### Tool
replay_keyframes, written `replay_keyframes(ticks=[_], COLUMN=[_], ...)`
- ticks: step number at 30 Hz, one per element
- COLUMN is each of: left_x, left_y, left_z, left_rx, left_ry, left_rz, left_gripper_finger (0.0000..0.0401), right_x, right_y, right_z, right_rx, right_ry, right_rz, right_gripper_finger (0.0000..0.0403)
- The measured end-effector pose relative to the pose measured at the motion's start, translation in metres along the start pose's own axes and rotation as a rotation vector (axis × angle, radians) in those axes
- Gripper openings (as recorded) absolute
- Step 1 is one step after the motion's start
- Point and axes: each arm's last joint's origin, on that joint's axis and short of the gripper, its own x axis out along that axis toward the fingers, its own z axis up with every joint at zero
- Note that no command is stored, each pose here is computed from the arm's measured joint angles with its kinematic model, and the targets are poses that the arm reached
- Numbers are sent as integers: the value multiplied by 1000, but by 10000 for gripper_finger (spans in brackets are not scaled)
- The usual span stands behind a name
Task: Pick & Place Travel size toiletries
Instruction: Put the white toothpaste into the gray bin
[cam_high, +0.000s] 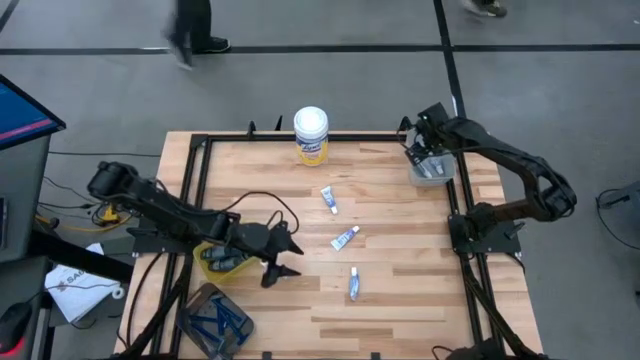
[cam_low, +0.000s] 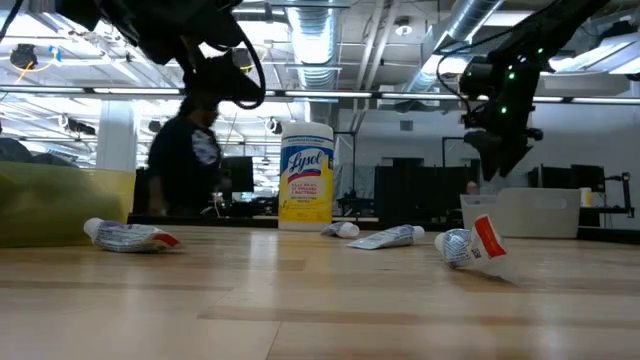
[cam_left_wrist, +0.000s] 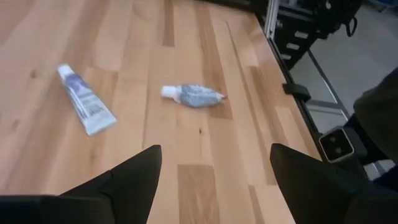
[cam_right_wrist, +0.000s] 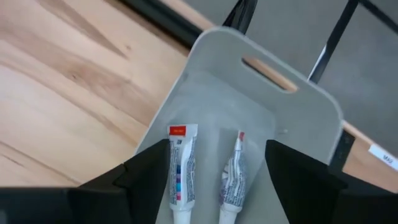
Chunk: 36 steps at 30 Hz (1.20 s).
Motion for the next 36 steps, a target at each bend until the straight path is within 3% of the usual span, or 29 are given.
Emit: replay_keyframes(ticks=[10, 20, 26, 36], left_x=[4, -6, -8, 18], left_y=[-7, -19, -18, -12], left_z=[-10, 24, 15, -13], left_rx=[-55, -14, -62, -56], left_ry=[114, 238, 351, 532], left_rz=[-41, -22, -17, 35], left_gripper_finger=[297, 297, 297, 297], right_x=[-34, -50, -50, -50], right_y=[-8, -11, -10, -10], right_z=[-5, -8, -8, -8], right_rx=[32, 90, 89, 88], right_ry=[-136, -205, -209, -212], right_rz=[9, 35, 55, 55], right_gripper_finger=[255, 255, 255, 255])
